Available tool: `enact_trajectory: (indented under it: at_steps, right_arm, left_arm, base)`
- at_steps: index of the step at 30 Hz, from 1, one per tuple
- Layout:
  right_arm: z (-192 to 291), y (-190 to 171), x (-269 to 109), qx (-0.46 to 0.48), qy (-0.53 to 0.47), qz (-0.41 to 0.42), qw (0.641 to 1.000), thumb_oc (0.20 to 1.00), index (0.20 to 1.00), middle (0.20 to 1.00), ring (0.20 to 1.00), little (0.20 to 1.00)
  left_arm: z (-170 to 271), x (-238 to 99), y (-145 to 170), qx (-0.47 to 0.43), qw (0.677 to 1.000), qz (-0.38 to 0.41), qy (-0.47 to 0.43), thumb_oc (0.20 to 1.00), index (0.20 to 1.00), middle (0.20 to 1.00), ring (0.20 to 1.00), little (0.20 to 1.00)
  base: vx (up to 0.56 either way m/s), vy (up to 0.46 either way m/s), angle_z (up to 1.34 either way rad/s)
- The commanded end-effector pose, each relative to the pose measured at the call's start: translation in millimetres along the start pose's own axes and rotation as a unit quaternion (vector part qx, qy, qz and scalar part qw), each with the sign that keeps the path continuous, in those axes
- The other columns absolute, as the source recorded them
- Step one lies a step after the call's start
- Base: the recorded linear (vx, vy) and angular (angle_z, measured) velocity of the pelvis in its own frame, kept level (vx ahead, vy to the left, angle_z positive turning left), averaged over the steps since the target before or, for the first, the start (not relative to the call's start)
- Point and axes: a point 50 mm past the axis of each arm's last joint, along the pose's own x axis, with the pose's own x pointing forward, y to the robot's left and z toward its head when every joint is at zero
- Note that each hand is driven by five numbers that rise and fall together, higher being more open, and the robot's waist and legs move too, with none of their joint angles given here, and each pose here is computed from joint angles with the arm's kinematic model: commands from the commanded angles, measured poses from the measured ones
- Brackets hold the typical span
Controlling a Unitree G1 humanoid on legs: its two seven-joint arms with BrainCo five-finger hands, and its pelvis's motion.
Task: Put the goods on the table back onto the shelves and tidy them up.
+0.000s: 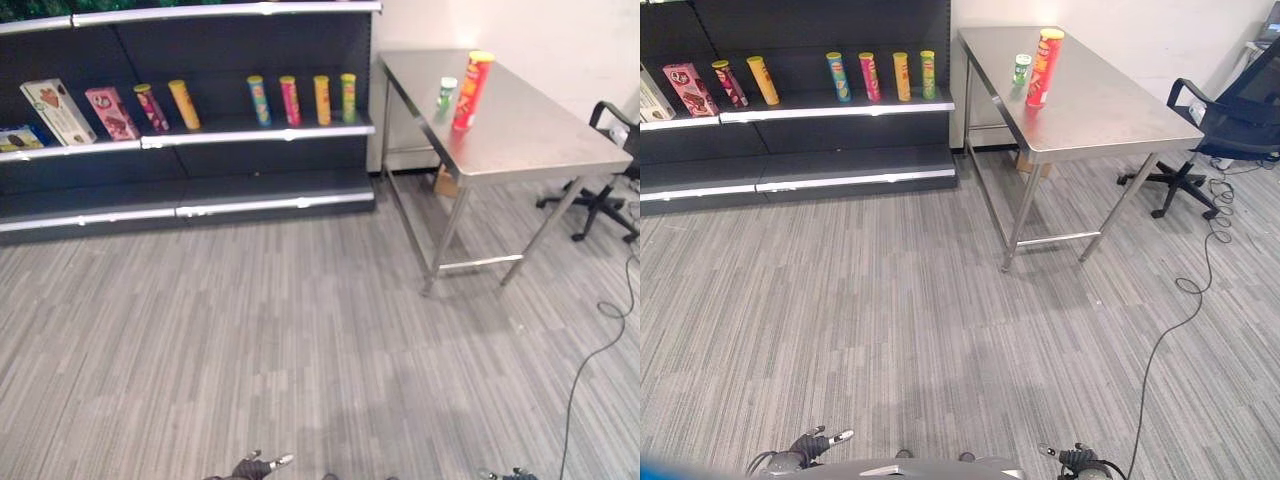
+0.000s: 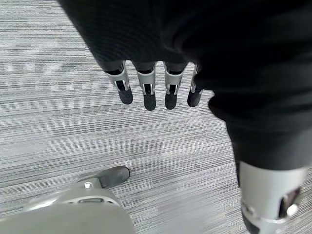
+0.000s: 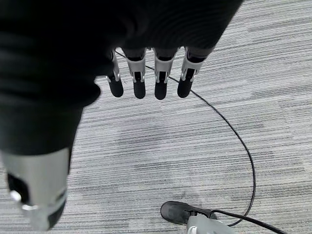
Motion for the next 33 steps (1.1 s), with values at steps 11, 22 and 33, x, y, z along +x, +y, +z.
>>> enact_trajectory:
  at_steps: [11,22,33]
  right_arm:
    - [32.9,-9.2,3.5,-0.076,-0.047,-0.007,0.996,1.000,1.000,1.000,1.000,1.000]
    - [43.1,-9.0,3.8,-0.104,-0.060,-0.003,0.993,1.000,1.000,1.000,1.000,1.000]
    - [50.0,-6.0,3.8,-0.104,-0.065,0.001,0.992,1.000,1.000,1.000,1.000,1.000]
  left_arm:
    - [5.4,3.0,5.9,0.053,0.999,0.008,0.005,1.000,1.000,1.000,1.000,1.000]
    - [9.7,3.5,7.0,0.061,0.998,0.004,-0.001,1.000,1.000,1.000,1.000,1.000]
    - [12.5,4.0,5.7,0.018,1.000,0.003,-0.004,1.000,1.000,1.000,1.000,1.000]
  base:
    - [0.00,0.000,0.00]
    - [0.00,0.007,0.03]
    - [0.00,0.053,-0.03]
